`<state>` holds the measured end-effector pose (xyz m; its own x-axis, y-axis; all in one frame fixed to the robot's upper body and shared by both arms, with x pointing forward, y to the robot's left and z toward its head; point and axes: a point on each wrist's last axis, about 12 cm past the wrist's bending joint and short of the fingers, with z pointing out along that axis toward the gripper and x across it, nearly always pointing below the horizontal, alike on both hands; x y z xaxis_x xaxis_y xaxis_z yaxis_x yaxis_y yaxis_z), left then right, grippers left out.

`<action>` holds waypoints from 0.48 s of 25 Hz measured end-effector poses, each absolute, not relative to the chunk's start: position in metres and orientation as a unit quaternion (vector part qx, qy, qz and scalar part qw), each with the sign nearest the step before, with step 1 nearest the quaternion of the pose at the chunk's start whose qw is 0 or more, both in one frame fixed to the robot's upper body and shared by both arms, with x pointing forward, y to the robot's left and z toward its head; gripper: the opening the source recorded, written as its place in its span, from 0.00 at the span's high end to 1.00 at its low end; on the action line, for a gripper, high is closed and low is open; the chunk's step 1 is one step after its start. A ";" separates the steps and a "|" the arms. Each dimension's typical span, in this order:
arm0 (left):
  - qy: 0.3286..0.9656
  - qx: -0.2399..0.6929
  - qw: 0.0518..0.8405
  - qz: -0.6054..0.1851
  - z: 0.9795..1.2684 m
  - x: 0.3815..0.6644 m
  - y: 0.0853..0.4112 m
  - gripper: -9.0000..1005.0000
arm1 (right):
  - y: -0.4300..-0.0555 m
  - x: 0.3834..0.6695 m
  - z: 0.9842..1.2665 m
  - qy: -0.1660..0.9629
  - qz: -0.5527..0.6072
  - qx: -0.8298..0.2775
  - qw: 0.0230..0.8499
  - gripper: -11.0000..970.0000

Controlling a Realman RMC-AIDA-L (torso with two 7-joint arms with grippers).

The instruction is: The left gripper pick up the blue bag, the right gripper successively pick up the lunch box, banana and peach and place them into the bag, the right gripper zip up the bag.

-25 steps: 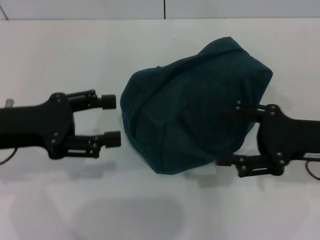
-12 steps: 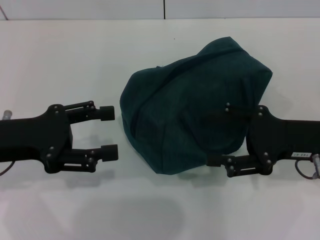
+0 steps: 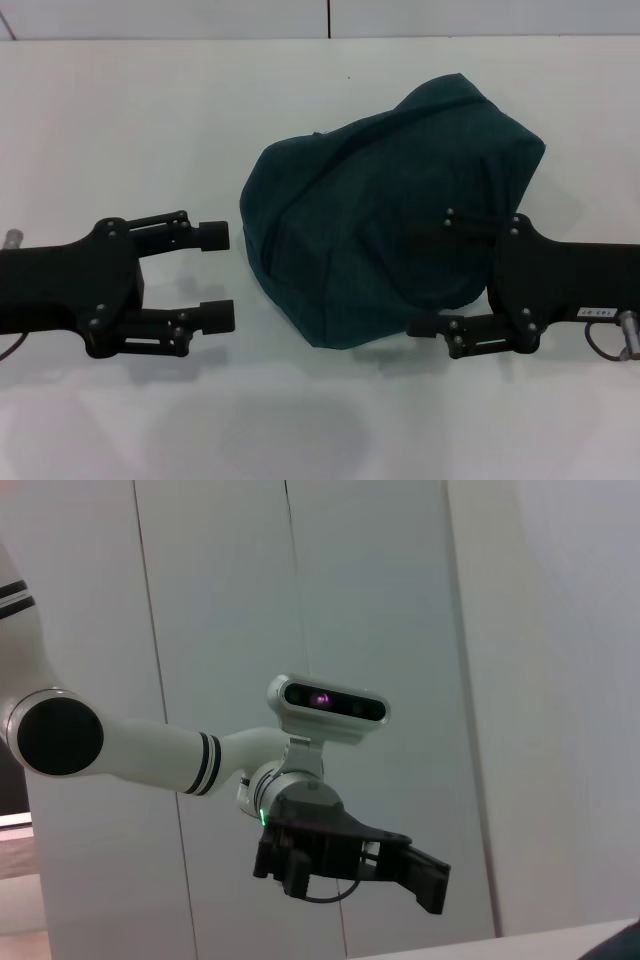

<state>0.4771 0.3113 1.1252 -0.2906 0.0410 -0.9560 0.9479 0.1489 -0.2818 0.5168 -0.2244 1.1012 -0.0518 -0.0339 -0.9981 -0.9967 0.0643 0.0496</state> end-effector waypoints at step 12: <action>0.615 0.405 0.435 -0.518 1.125 0.476 0.310 0.13 | -0.222 0.516 1.101 0.536 0.490 -0.479 0.494 0.12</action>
